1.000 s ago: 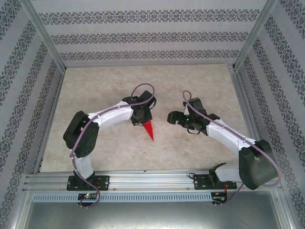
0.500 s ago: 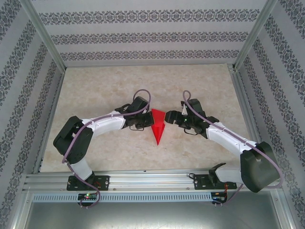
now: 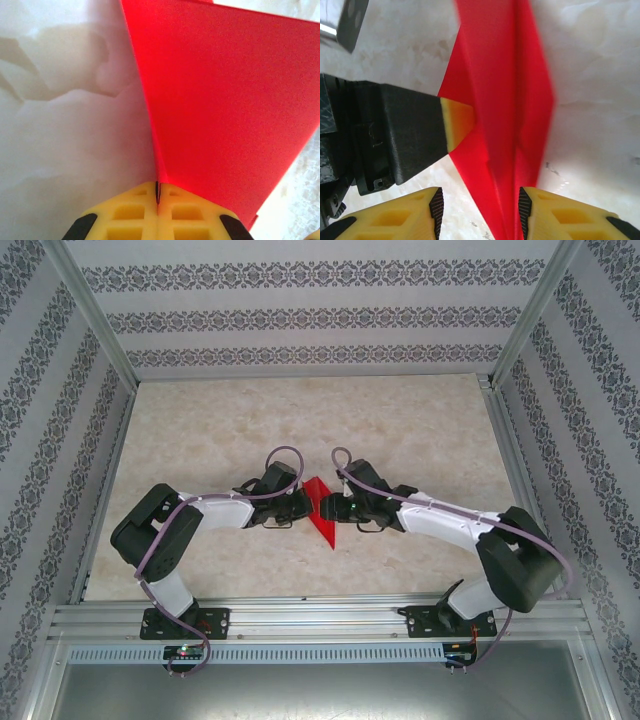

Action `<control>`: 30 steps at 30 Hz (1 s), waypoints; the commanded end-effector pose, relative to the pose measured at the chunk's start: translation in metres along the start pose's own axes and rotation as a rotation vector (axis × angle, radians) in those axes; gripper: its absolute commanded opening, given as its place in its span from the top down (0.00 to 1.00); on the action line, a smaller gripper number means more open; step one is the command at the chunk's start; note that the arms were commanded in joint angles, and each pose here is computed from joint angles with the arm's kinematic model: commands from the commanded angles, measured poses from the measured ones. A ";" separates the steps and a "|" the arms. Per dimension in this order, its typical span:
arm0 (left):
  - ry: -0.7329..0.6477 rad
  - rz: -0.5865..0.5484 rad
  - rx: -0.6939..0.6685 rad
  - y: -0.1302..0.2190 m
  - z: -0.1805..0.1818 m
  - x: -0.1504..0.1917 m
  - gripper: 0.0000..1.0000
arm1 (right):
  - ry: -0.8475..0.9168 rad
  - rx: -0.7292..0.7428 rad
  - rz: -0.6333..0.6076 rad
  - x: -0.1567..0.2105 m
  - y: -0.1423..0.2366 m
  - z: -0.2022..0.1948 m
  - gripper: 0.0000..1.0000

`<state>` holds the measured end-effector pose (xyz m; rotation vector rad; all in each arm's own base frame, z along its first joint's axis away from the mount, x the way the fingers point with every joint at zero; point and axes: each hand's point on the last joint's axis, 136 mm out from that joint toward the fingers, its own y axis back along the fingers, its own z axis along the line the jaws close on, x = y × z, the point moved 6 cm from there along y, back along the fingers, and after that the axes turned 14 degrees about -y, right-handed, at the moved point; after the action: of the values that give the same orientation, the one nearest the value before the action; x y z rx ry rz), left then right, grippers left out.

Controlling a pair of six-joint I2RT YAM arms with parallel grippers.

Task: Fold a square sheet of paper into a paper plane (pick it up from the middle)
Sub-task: Move a paper plane to the center of the table.

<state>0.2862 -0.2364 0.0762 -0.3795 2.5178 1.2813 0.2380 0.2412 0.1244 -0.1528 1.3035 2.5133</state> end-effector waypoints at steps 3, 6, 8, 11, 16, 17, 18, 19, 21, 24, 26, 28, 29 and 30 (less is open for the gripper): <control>0.007 -0.053 0.029 0.004 -0.002 -0.011 1.00 | 0.058 0.068 0.005 0.000 -0.006 0.004 0.56; 0.003 -0.049 0.026 0.004 -0.002 -0.011 1.00 | 0.062 0.088 0.011 0.002 -0.009 0.002 0.56; 0.004 -0.049 0.024 0.004 -0.002 -0.011 1.00 | 0.062 0.123 0.010 0.003 -0.011 -0.002 0.55; 0.005 -0.046 0.022 0.003 -0.001 -0.009 1.00 | 0.064 0.148 0.006 0.003 -0.012 -0.006 0.52; 0.008 -0.042 0.017 0.003 0.001 -0.009 1.00 | 0.066 0.161 0.028 0.007 -0.017 -0.008 0.52; 0.007 -0.042 0.018 0.002 0.000 -0.009 1.00 | 0.065 0.159 0.038 0.008 -0.018 -0.007 0.52; 0.008 -0.043 0.017 0.002 0.000 -0.009 1.00 | 0.067 0.149 0.047 0.009 -0.020 -0.006 0.53; 0.008 -0.042 0.018 0.003 0.000 -0.009 1.00 | 0.070 0.134 0.056 0.010 -0.021 -0.004 0.53; 0.004 -0.042 0.020 0.003 -0.001 -0.010 1.00 | 0.070 0.128 0.066 0.012 -0.023 -0.003 0.54; 0.003 -0.039 0.020 0.003 0.000 -0.009 1.00 | 0.069 0.121 0.079 0.012 -0.027 -0.002 0.55; 0.001 -0.038 0.021 0.003 -0.001 -0.009 1.00 | 0.069 0.119 0.085 0.013 -0.029 -0.002 0.56; 0.001 -0.038 0.023 0.003 -0.001 -0.009 1.00 | 0.068 0.109 0.094 0.014 -0.031 -0.001 0.58; 0.000 -0.038 0.023 0.003 -0.001 -0.010 1.00 | 0.068 0.104 0.097 0.015 -0.032 -0.001 0.58; 0.000 -0.036 0.022 0.003 -0.001 -0.009 1.00 | 0.067 0.101 0.100 0.015 -0.033 0.000 0.58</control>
<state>0.2892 -0.2360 0.0780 -0.3945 2.5149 1.2664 0.2311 0.2508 0.0897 -0.1285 1.5380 2.4942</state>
